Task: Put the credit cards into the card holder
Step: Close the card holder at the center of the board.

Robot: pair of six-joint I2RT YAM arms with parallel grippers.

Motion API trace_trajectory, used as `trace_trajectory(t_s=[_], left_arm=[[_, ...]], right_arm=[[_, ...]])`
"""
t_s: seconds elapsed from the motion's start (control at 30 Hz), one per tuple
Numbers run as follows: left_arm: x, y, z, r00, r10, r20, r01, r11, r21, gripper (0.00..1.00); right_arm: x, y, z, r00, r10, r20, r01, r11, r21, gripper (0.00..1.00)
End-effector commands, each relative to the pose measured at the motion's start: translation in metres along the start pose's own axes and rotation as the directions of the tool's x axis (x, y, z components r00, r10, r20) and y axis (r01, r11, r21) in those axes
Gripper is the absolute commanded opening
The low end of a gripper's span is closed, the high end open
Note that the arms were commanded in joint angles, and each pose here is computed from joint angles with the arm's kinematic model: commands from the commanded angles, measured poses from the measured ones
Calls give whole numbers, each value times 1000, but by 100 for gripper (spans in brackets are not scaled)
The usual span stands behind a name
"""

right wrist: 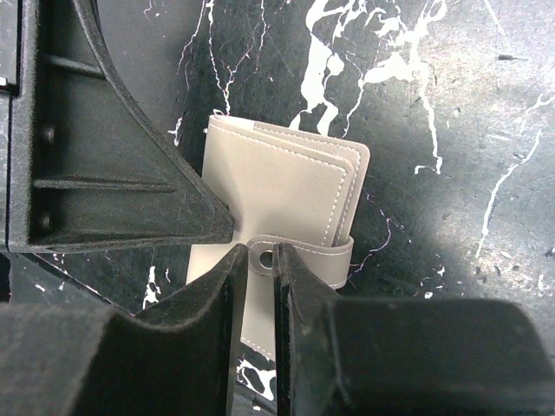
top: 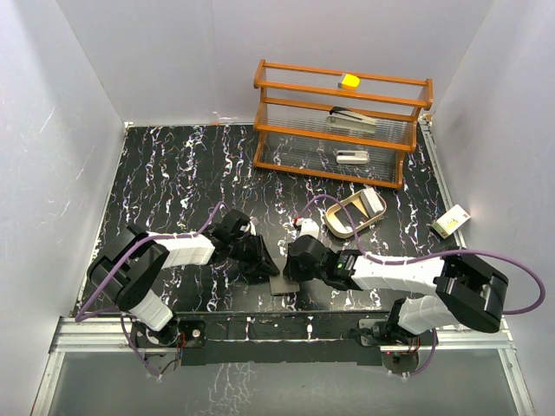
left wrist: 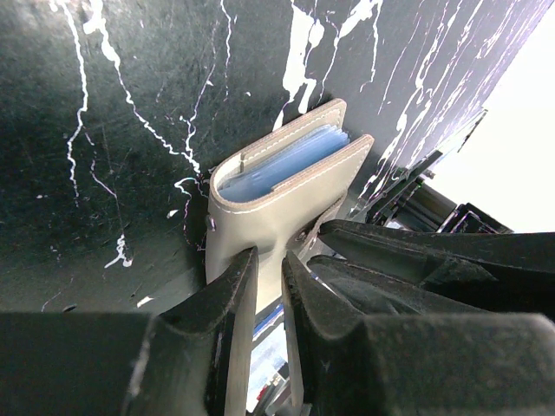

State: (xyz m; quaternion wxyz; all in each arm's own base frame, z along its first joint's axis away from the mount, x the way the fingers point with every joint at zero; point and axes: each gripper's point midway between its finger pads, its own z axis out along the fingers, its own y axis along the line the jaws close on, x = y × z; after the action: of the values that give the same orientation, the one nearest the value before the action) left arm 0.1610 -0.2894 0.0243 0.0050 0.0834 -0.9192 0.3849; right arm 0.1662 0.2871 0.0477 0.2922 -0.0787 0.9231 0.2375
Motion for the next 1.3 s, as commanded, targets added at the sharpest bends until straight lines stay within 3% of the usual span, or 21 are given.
trace_trajectory(t_s=[0.0,0.53,0.83,1.27], left_arm=[[11,49,7,999,-38,-6,37,982,-186,18],[11,49,7,999,-36,-4,35,982,-186,18],[11,51,8,999,-39,-6,37,981,-192,18],[11,52,8,999,-39,-6,37,980,-194,18]], right_arm=[[-2,12,4,1000,26,7,-26,998,-54,16],[11,-4,7,999,-6,-34,6,1000,4,7],[-4,6,-5,1000,-25,-4,25,1000,-19,14],[-2,12,-3,999,-35,-23,34,999,-40,13]])
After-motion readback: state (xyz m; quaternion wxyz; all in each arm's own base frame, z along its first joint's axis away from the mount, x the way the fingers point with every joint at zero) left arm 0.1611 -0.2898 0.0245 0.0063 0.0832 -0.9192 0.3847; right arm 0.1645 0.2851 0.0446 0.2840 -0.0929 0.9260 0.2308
